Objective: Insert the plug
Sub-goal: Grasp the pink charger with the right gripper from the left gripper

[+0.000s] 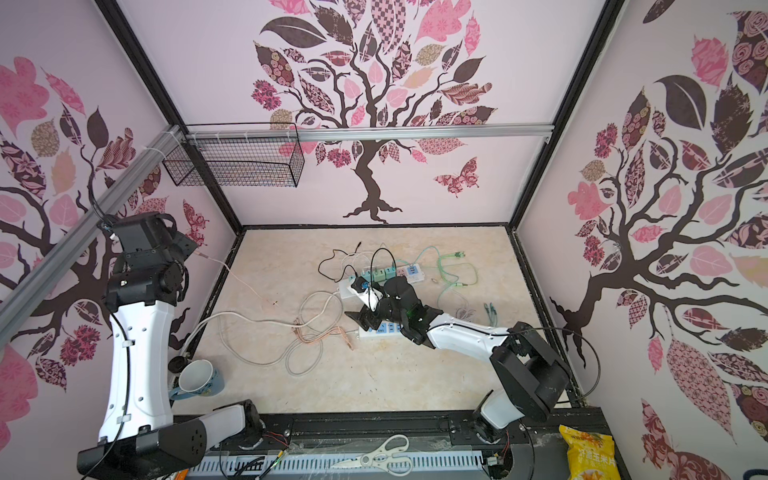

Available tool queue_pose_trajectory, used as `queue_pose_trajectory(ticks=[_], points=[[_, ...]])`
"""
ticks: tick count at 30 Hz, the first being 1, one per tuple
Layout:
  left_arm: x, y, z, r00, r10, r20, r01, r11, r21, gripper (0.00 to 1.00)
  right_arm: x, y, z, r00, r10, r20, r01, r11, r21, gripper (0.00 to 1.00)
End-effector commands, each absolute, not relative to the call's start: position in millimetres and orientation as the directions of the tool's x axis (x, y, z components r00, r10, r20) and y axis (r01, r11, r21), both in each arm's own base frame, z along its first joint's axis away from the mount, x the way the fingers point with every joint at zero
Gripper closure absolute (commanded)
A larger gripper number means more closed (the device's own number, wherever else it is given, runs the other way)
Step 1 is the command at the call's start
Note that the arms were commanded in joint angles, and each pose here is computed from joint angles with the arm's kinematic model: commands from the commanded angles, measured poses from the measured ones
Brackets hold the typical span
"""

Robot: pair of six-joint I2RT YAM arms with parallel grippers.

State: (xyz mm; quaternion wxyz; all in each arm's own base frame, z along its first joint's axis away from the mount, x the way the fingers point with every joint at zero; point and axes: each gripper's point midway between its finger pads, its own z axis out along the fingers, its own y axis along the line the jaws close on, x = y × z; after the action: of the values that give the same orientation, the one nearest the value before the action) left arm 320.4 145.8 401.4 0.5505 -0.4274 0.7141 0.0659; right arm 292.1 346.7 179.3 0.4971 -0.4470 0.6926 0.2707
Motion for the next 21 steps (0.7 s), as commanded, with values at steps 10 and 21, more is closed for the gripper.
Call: queue_pose_trajectory(ticks=[10, 21], points=[[366.0, -56.8, 360.0, -0.433, -0.178, -0.884, 0.054, 0.973, -0.223, 1.00, 307.2, 354.7, 253.7, -0.321, -0.071, -0.944, -0.815, 0.529, 0.238, 0.00], [359.1, -84.0, 355.3, -0.392, -0.101, -0.914, 0.147, 0.974, -0.170, 1.00, 316.3, 316.8, 269.4, -0.372, -0.005, -0.928, -0.796, 0.515, 0.316, 0.01]])
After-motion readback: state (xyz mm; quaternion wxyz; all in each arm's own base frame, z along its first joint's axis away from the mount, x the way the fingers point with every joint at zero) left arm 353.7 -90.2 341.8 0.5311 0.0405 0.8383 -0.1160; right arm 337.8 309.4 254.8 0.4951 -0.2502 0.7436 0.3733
